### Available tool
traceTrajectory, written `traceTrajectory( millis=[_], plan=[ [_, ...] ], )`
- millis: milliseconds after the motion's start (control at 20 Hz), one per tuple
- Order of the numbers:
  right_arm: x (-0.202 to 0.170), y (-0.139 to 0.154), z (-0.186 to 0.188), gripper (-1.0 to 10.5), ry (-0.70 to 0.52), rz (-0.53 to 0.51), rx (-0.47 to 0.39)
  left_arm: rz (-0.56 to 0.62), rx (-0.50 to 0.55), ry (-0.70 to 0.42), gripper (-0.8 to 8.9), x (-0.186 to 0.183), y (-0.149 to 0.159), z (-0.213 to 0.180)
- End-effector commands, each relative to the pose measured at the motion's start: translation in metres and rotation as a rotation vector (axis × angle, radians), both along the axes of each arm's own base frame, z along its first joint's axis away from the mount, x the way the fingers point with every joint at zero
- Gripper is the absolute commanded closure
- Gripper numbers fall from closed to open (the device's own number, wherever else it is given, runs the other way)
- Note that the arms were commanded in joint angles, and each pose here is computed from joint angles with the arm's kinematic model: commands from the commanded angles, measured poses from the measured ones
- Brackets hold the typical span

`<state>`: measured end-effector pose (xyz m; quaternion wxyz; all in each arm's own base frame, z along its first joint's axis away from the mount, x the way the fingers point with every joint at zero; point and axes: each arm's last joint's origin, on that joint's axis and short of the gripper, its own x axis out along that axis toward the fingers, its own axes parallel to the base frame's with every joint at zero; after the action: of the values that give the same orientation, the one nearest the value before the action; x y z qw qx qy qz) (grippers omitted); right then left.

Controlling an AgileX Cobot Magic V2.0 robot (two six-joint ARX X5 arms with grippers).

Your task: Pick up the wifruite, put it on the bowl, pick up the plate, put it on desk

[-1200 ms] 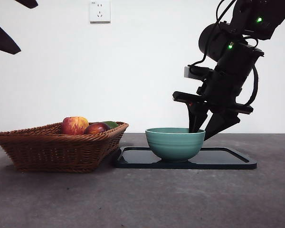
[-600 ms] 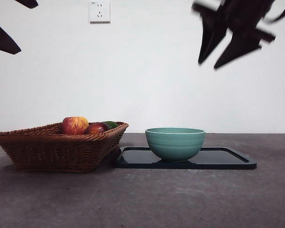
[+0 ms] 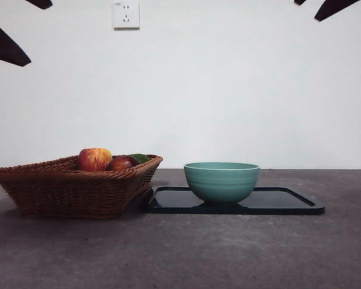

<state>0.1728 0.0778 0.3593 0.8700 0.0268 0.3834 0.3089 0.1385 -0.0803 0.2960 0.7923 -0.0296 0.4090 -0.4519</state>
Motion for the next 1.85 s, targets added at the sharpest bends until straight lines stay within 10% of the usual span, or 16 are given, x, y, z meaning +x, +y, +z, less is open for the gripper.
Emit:
traceTrajectory(
  millis=[50, 650, 1850],
  plan=[
    [-0.006, 0.000, -0.007, 7.5, 0.004, 0.056, 0.001, -0.021, -0.003, -0.021, 4.70, 0.001, -0.001, 0.002],
    [-0.046, -0.012, -0.085, 7.5, -0.043, 0.185, 0.100, -0.021, -0.003, -0.021, 4.70, 0.001, -0.001, 0.002],
    [-0.049, -0.013, -0.087, 7.5, -0.045, 0.179, 0.110, 0.011, -0.082, -0.091, 4.70, 0.012, -0.011, 0.016]
  ],
)
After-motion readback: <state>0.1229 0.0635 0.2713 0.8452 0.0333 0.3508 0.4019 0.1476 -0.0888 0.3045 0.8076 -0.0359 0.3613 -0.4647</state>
